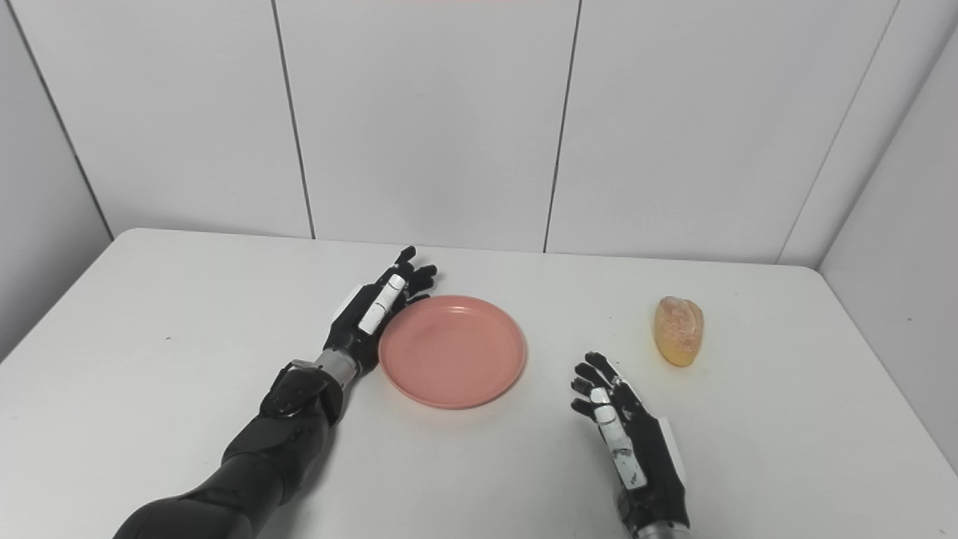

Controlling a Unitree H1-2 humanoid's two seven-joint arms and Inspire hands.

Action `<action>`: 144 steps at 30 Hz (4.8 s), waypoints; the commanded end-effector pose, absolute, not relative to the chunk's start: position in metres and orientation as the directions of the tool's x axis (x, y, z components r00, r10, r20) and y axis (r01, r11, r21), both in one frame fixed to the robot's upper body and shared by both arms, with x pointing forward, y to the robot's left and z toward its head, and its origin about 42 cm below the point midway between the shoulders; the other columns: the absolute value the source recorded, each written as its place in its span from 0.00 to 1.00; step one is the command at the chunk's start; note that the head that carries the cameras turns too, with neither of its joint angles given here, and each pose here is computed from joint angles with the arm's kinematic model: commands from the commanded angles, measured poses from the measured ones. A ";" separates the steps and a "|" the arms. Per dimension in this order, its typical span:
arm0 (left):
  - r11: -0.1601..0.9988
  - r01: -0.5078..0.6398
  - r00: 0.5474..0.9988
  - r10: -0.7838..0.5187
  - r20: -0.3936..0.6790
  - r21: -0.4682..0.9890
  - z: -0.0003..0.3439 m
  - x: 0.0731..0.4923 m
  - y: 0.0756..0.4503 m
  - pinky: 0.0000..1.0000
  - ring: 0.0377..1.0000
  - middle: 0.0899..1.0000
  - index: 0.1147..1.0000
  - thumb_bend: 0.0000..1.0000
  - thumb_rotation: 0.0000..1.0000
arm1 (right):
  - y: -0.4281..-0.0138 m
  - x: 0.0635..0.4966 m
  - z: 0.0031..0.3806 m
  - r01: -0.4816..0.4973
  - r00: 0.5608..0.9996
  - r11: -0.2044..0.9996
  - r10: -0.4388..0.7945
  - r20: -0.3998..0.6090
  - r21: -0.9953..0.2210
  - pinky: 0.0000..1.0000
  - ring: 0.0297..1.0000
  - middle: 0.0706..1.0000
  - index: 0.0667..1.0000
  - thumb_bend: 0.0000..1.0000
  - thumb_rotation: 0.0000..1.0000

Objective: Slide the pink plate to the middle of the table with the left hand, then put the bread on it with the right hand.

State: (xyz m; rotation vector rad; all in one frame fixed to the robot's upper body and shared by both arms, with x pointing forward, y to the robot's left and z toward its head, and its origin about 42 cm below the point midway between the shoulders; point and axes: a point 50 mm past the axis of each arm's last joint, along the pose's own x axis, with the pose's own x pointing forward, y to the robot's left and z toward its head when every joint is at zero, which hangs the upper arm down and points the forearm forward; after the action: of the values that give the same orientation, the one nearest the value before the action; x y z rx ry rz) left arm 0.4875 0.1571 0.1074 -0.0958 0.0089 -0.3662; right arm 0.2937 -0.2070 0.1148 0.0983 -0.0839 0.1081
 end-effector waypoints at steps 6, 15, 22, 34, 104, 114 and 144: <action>0.918 0.383 0.922 -0.387 -0.020 -0.097 0.102 0.484 0.158 0.89 0.91 0.86 0.98 0.87 0.77 | -0.198 0.292 0.109 -0.089 0.994 0.991 0.082 0.072 0.100 0.82 0.83 0.83 0.85 0.68 0.79; 0.927 0.360 0.930 -0.365 -0.041 -0.101 0.095 0.482 0.175 0.90 0.90 0.85 0.97 0.90 0.75 | -0.201 0.297 0.122 -0.027 0.985 0.998 0.018 0.173 0.052 0.81 0.84 0.87 0.88 0.78 0.96; 0.927 0.364 0.928 -0.370 -0.053 -0.091 0.093 0.482 0.184 0.89 0.90 0.87 0.98 0.87 0.76 | -0.204 0.307 0.159 0.070 0.954 0.994 -0.040 0.297 -0.090 0.73 0.80 0.84 0.89 0.75 0.91; 0.925 0.360 0.928 -0.368 -0.053 -0.121 0.096 0.485 0.195 0.92 0.90 0.86 0.99 0.86 0.77 | -0.211 0.348 0.236 0.235 0.942 0.958 -0.181 0.284 -0.166 0.66 0.77 0.85 0.91 0.79 0.75; 0.920 0.375 0.920 -0.384 -0.071 -0.117 0.095 0.486 0.190 0.90 0.87 0.86 1.00 0.86 0.76 | -0.256 0.500 0.210 0.458 0.792 0.590 -0.611 0.003 -0.665 0.99 0.95 0.99 1.00 0.99 0.25; 0.919 0.377 0.920 -0.386 -0.068 -0.118 0.090 0.482 0.190 0.90 0.86 0.85 1.00 0.85 0.74 | -0.260 0.498 0.187 0.428 0.786 0.624 -0.614 -0.072 -0.654 0.62 0.80 0.88 0.79 0.96 0.20; 0.917 0.382 0.918 -0.391 -0.064 -0.114 0.092 0.483 0.185 0.88 0.85 0.82 1.00 0.83 0.74 | -0.263 0.499 0.183 0.414 0.858 0.763 -0.510 -0.067 -0.497 0.29 0.38 0.46 0.49 0.51 0.00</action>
State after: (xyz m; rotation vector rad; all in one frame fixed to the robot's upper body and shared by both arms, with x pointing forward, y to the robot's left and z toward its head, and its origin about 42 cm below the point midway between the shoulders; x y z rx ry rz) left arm 0.4925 0.1904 0.1097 -0.0857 0.0114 -0.3896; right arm 0.4907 -0.2720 0.1677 -0.5096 0.2299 -0.5363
